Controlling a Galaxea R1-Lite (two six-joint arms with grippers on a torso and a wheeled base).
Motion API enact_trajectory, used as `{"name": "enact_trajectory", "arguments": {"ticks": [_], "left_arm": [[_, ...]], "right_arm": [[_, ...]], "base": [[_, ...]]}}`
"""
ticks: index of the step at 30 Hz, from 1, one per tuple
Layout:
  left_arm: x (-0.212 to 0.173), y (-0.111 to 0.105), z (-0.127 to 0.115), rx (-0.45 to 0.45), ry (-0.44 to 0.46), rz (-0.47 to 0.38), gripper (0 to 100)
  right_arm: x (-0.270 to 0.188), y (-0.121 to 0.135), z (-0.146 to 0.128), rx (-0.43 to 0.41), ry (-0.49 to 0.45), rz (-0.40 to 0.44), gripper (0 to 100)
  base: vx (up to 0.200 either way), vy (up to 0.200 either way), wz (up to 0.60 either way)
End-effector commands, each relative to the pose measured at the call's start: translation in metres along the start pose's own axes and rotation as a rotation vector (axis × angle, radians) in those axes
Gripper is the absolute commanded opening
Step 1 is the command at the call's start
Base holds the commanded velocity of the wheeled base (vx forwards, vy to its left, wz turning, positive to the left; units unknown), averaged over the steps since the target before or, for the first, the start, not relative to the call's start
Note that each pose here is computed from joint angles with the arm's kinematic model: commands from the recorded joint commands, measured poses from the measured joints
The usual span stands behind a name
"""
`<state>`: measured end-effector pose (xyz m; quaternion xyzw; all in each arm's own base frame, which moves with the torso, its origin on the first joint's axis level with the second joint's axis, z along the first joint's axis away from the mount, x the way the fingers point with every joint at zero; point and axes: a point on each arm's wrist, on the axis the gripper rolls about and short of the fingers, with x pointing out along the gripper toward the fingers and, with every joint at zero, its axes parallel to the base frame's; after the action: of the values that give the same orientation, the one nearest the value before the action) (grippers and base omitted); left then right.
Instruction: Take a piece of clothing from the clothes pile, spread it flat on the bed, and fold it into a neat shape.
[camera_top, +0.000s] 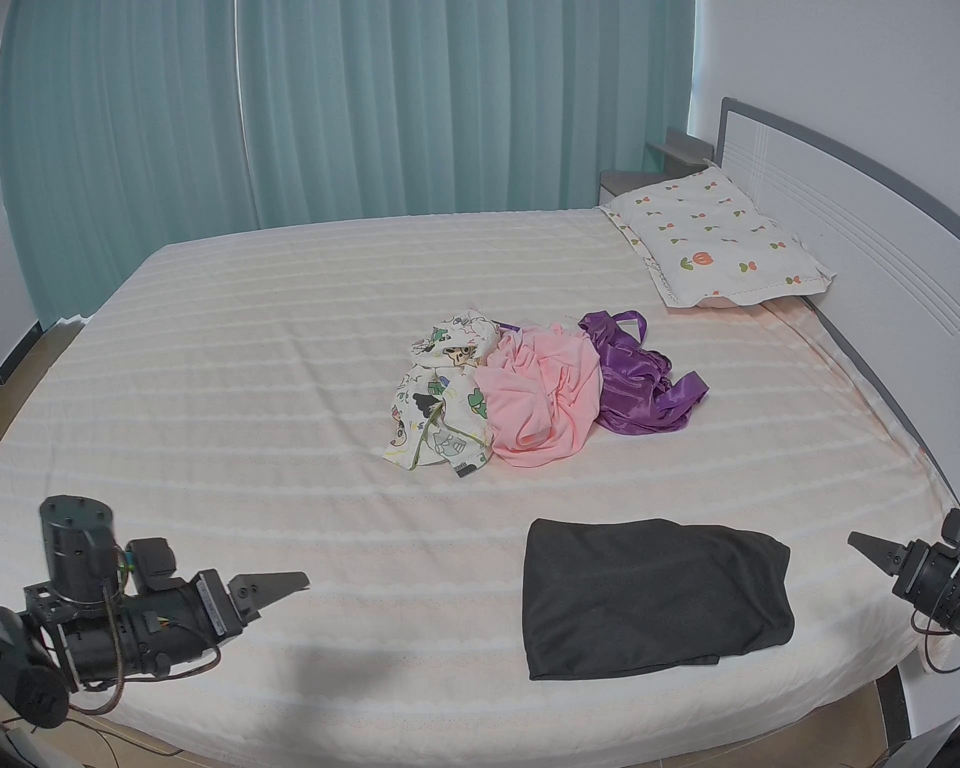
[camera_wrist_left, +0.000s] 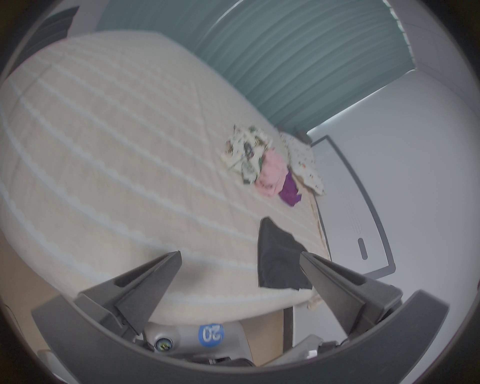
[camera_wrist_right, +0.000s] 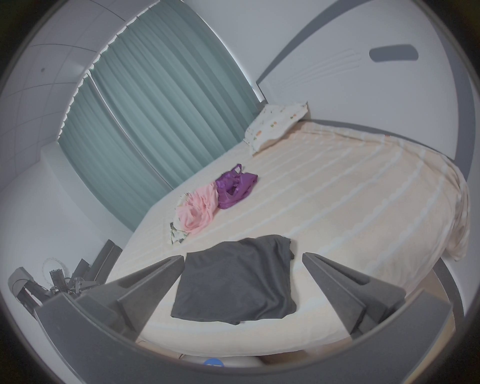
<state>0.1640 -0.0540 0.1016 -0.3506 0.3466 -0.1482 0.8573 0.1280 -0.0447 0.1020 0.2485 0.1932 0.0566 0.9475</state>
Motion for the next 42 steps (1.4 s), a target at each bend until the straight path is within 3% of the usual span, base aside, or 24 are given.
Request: {"name": "enact_trajectory", "arguments": {"ticks": [1,6,7,11,17,19,21,26,29,30,33,37,39,42], "left_arm": [[-0.098,-0.015,-0.024,0.173,-0.434,-0.054,100],[-0.124,-0.006,-0.038,0.271,-0.548,0.048,100],[-0.131,-0.003,-0.040,0.291,-0.594,0.087,100],[-0.140,0.005,-0.045,0.352,-0.678,0.227,100],[-0.152,0.009,-0.050,0.405,-0.787,0.325,100],[-0.159,0.011,-0.054,0.465,-0.854,0.423,100],[-0.162,0.013,-0.057,0.489,-0.888,0.463,100],[-0.167,0.018,-0.067,0.508,-0.917,0.457,100],[-0.168,0.023,-0.075,0.530,-0.926,0.471,100],[-0.170,0.030,-0.085,0.577,-0.932,0.490,100],[-0.165,0.041,-0.095,0.595,-0.895,0.527,100],[-0.160,0.048,-0.104,0.588,-0.924,0.592,100],[-0.156,0.055,-0.111,0.632,-0.923,0.624,100],[-0.156,0.055,-0.110,0.617,-0.923,0.620,100]], "right_arm": [[-0.067,0.047,-0.015,-0.076,-0.192,0.124,100],[-0.077,0.053,-0.026,-0.158,-0.170,0.160,100],[-0.082,0.055,-0.032,-0.219,-0.167,0.180,100],[-0.095,0.059,-0.045,-0.298,-0.155,0.235,100],[-0.107,0.061,-0.055,-0.383,-0.158,0.242,100],[-0.109,0.060,-0.061,-0.435,-0.167,0.241,100],[-0.110,0.058,-0.066,-0.470,-0.174,0.248,100],[-0.112,0.050,-0.086,-0.573,-0.179,0.278,100],[-0.114,0.047,-0.096,-0.590,-0.192,0.281,100],[-0.116,0.045,-0.101,-0.603,-0.206,0.281,100],[-0.115,0.045,-0.099,-0.600,-0.215,0.254,100],[-0.114,0.044,-0.099,-0.611,-0.236,0.214,100],[-0.114,0.044,-0.098,-0.611,-0.243,0.192,100],[-0.114,0.044,-0.098,-0.594,-0.255,0.143,100]], "base": [[0.000,0.000,0.00],[0.000,0.000,0.00],[0.000,0.000,0.00],[0.000,0.000,0.00],[0.000,0.000,0.00],[0.000,0.000,0.00],[0.000,0.000,0.00],[0.000,0.000,0.00],[0.000,0.000,0.00],[0.000,0.000,0.00],[0.000,0.000,0.00],[0.000,0.000,0.00],[0.000,0.000,0.00],[0.000,0.000,0.00]]}}
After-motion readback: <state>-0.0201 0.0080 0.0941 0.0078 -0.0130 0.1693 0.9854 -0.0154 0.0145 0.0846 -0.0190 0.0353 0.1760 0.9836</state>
